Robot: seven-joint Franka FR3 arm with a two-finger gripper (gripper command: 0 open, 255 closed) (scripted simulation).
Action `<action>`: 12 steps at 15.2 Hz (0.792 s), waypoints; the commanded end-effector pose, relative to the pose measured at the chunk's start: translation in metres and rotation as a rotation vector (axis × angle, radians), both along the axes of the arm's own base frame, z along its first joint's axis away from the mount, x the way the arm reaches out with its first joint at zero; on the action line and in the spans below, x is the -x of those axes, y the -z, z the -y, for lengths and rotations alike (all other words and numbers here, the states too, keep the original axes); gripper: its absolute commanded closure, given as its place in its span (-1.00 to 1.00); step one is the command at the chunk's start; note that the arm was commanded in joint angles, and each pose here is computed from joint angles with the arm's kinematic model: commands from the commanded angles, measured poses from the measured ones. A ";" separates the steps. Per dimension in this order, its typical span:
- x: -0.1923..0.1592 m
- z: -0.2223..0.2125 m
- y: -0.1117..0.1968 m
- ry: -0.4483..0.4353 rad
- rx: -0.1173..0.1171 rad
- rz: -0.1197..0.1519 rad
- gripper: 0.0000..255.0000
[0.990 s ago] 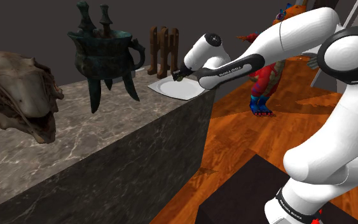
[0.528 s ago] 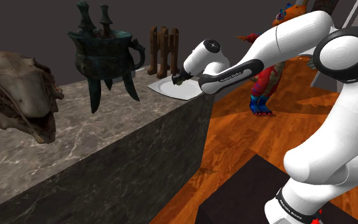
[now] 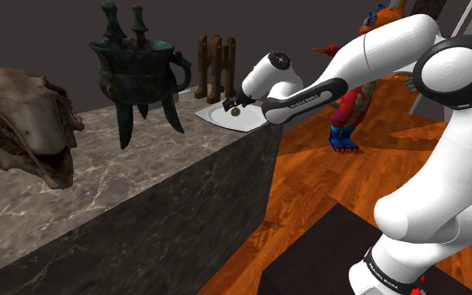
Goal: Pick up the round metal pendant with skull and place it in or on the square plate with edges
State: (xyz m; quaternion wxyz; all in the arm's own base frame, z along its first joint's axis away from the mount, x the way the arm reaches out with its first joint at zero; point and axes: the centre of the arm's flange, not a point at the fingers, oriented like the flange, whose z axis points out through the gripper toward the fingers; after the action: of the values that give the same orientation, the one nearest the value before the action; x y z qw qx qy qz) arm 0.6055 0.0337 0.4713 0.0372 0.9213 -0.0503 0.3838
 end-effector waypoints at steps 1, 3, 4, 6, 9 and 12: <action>0.000 0.000 0.000 0.000 0.000 0.000 -1.00; 0.019 -0.003 -0.018 0.000 0.000 0.000 -1.00; 0.028 -0.004 -0.028 0.000 0.000 0.000 -1.00; 0.035 -0.005 -0.035 0.000 0.000 0.000 -1.00; 0.035 -0.005 -0.035 0.000 0.000 0.000 -1.00; 0.035 -0.005 -0.035 0.000 0.000 0.000 -1.00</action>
State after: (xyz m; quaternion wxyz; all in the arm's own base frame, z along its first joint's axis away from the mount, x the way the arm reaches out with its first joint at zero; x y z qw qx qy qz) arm 0.5703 0.0391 0.5063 0.0372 0.9213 -0.0503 0.3839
